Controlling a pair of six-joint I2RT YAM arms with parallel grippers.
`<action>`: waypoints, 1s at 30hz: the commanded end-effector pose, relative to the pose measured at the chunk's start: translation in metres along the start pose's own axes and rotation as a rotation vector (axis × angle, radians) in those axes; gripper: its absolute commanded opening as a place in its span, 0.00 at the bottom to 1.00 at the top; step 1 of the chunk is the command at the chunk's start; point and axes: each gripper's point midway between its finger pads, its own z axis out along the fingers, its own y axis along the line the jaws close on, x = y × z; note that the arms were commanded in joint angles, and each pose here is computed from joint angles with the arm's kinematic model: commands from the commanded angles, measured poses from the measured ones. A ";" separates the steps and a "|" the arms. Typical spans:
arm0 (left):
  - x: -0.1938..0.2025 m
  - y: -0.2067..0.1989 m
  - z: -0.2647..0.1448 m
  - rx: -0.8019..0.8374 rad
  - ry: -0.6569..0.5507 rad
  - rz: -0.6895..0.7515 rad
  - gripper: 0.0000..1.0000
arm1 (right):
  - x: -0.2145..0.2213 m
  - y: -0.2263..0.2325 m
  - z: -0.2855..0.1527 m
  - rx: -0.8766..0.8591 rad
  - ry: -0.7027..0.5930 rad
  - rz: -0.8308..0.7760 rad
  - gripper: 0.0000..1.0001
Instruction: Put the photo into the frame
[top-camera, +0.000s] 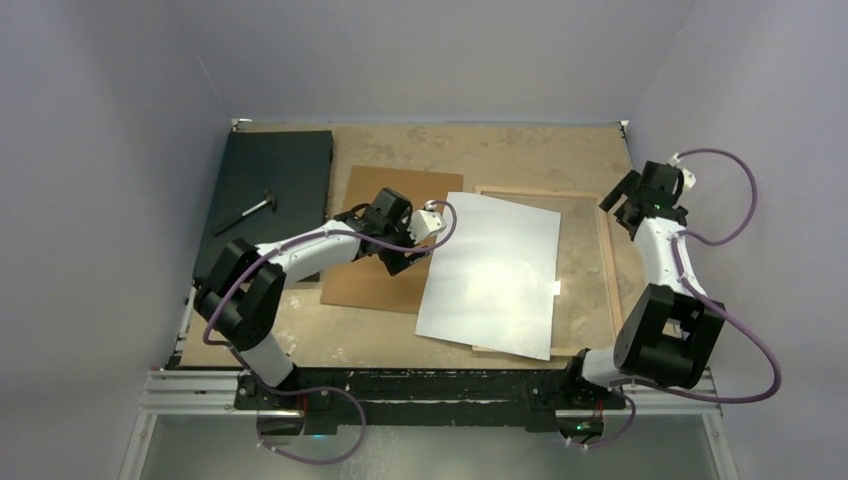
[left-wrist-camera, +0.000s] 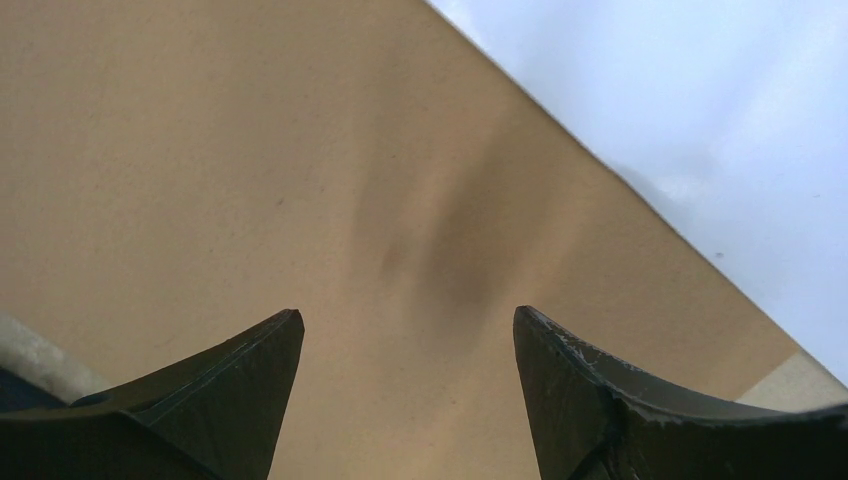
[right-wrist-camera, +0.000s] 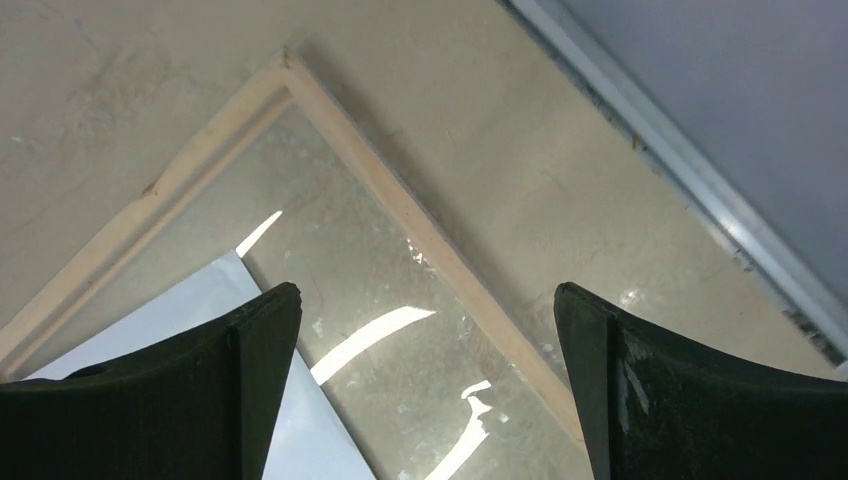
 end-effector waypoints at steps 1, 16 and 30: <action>0.006 0.011 0.002 -0.035 0.001 -0.036 0.75 | 0.022 0.002 0.013 -0.079 0.090 0.198 0.99; 0.017 0.004 -0.003 -0.018 -0.001 -0.081 0.75 | 0.089 -0.037 0.031 -0.002 0.185 0.393 0.99; 0.030 0.020 -0.005 -0.058 0.010 -0.111 0.74 | 0.112 -0.054 0.022 0.039 0.158 0.416 0.99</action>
